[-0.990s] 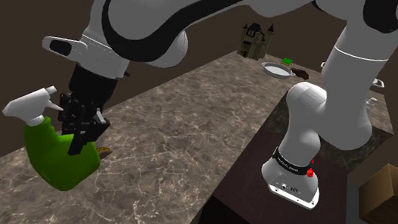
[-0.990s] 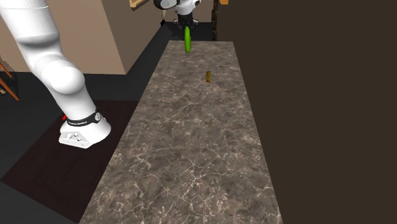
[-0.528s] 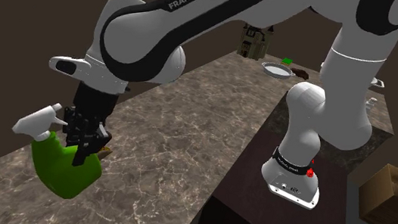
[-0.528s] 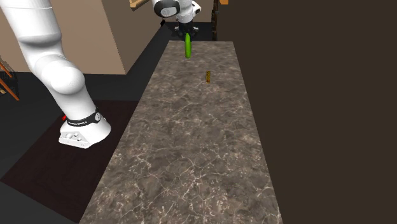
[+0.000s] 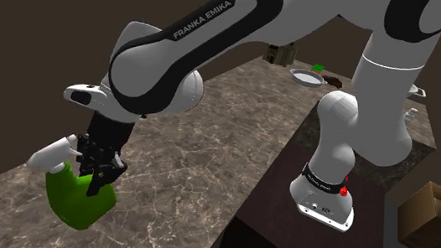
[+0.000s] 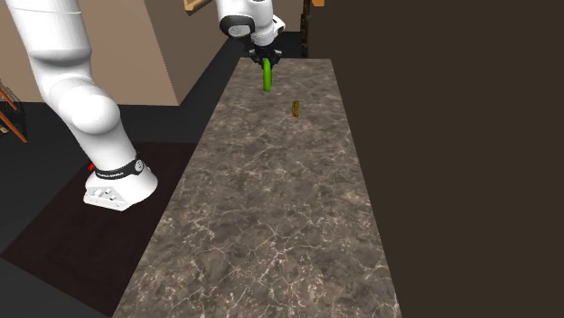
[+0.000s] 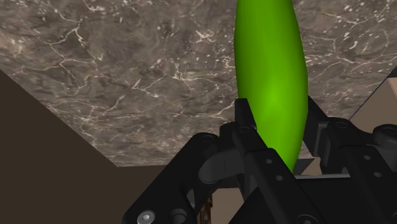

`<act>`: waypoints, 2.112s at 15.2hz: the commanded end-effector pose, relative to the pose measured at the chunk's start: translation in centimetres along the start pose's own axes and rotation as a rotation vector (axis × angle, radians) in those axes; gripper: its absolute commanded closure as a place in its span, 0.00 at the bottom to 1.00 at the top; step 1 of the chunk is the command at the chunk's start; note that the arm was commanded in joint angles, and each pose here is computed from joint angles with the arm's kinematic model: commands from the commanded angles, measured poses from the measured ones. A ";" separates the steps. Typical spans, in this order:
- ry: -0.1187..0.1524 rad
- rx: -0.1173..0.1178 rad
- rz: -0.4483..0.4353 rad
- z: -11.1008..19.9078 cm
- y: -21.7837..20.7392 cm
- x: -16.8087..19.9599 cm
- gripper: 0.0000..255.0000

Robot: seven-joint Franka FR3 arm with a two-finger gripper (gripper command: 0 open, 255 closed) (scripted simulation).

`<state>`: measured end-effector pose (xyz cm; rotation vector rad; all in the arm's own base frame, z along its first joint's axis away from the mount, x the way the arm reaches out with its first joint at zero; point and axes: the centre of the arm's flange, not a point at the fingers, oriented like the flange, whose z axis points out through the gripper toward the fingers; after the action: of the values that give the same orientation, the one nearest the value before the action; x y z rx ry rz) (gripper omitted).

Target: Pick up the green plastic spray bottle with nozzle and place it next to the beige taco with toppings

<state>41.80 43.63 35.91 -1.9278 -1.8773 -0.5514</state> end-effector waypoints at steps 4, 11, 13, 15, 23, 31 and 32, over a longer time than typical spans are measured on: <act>0.000 0.000 0.000 2.2 0.0 -1.4 1.00; 0.000 0.000 0.000 4.8 0.0 -3.0 1.00; 0.000 0.000 0.000 4.8 0.0 -3.0 1.00; 0.000 0.000 0.000 4.8 0.0 -3.0 1.00; 0.000 0.000 0.000 4.8 0.0 -3.0 0.00; 0.000 0.000 0.000 -0.2 0.0 -3.0 0.00; 0.000 0.000 0.000 -0.2 0.0 -3.0 0.00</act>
<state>41.78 41.00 34.42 -1.9277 -1.8772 -0.5524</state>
